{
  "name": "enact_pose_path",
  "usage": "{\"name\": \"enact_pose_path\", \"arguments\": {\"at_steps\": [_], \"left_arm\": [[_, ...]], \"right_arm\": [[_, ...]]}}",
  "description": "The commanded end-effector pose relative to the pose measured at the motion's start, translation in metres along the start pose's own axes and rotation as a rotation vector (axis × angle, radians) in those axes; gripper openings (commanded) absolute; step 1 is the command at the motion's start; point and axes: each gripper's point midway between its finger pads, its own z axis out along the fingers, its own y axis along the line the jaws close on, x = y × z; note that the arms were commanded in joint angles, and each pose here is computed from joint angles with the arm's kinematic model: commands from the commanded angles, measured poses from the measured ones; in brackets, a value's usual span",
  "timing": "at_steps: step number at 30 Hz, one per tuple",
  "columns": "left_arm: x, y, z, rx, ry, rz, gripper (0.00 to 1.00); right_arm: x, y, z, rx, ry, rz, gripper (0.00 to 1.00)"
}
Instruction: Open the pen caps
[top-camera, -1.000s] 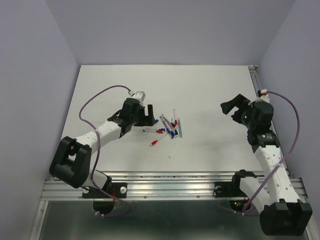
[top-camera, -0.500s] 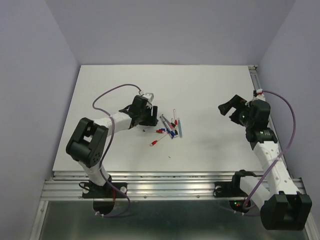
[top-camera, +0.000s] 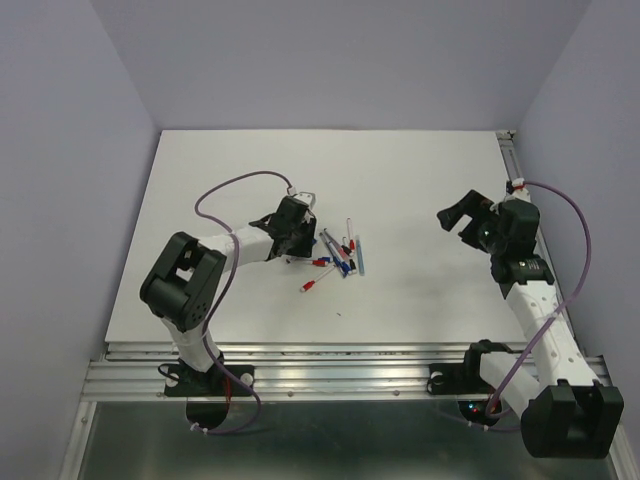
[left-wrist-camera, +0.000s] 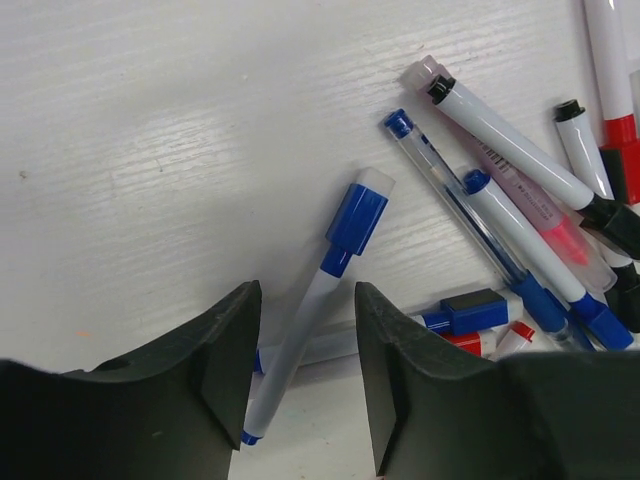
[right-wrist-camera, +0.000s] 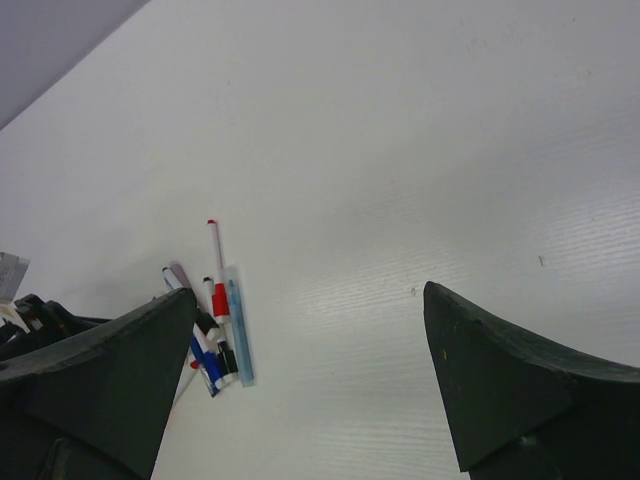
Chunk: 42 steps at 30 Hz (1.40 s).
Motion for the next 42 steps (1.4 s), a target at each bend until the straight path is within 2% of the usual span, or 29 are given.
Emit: {"name": "enact_pose_path", "arguments": {"at_steps": [1, 7, 10, 11, 14, 19, 23, 27, 29, 32, 33, 35, 37, 38, 42], "left_arm": [[0.013, 0.005, 0.003, -0.077, 0.050, 0.033, 0.52], [0.024, 0.004, 0.008, -0.074, 0.083, 0.034, 0.44], [0.026, 0.007, 0.009, -0.092, 0.093, 0.033, 0.35], [0.027, 0.008, 0.010, -0.102, 0.097, 0.030, 0.28], [0.027, 0.016, 0.011, -0.147, 0.096, 0.035, 0.25], [0.010, 0.016, 0.011, -0.166, 0.060, 0.053, 0.17], [-0.004, 0.026, 0.006, -0.235, 0.027, 0.052, 0.00], [-0.040, 0.019, -0.019, -0.224, -0.083, 0.037, 0.00], [-0.065, 0.009, -0.045, -0.177, -0.175, 0.004, 0.00], [-0.091, -0.018, -0.086, -0.008, -0.320, -0.031, 0.00], [-0.085, -0.033, -0.090, 0.097, -0.342, -0.029, 0.00], [-0.075, -0.055, -0.115, 0.261, -0.379, -0.014, 0.00], [-0.077, -0.067, -0.136, 0.351, -0.442, -0.025, 0.00], [-0.062, -0.074, -0.136, 0.397, -0.418, -0.014, 0.00], [-0.050, -0.099, -0.155, 0.542, -0.446, -0.013, 0.00]], "right_arm": [[-0.001, -0.002, 0.002, 0.003, -0.015, -0.024, 1.00], [0.003, -0.003, 0.004, 0.006, 0.014, -0.023, 1.00], [0.006, -0.006, 0.007, 0.017, 0.030, -0.017, 1.00], [0.007, -0.007, 0.007, 0.022, 0.035, -0.017, 1.00], [0.008, -0.008, 0.009, 0.032, 0.051, -0.012, 1.00], [0.010, -0.008, 0.010, 0.033, 0.062, -0.005, 1.00], [0.009, -0.001, 0.008, -0.004, 0.060, -0.010, 1.00], [0.009, 0.025, -0.002, -0.134, 0.064, 0.003, 1.00], [0.005, 0.041, -0.008, -0.220, 0.049, 0.010, 1.00], [0.009, 0.076, -0.024, -0.429, 0.075, 0.022, 1.00], [0.018, 0.088, -0.032, -0.523, 0.108, 0.028, 1.00], [0.013, 0.109, -0.042, -0.622, 0.090, 0.056, 1.00], [0.015, 0.117, -0.043, -0.617, 0.064, 0.061, 1.00], [0.022, 0.130, -0.043, -0.622, 0.063, 0.059, 1.00], [0.043, 0.169, -0.050, -0.723, 0.107, 0.077, 1.00]]}}
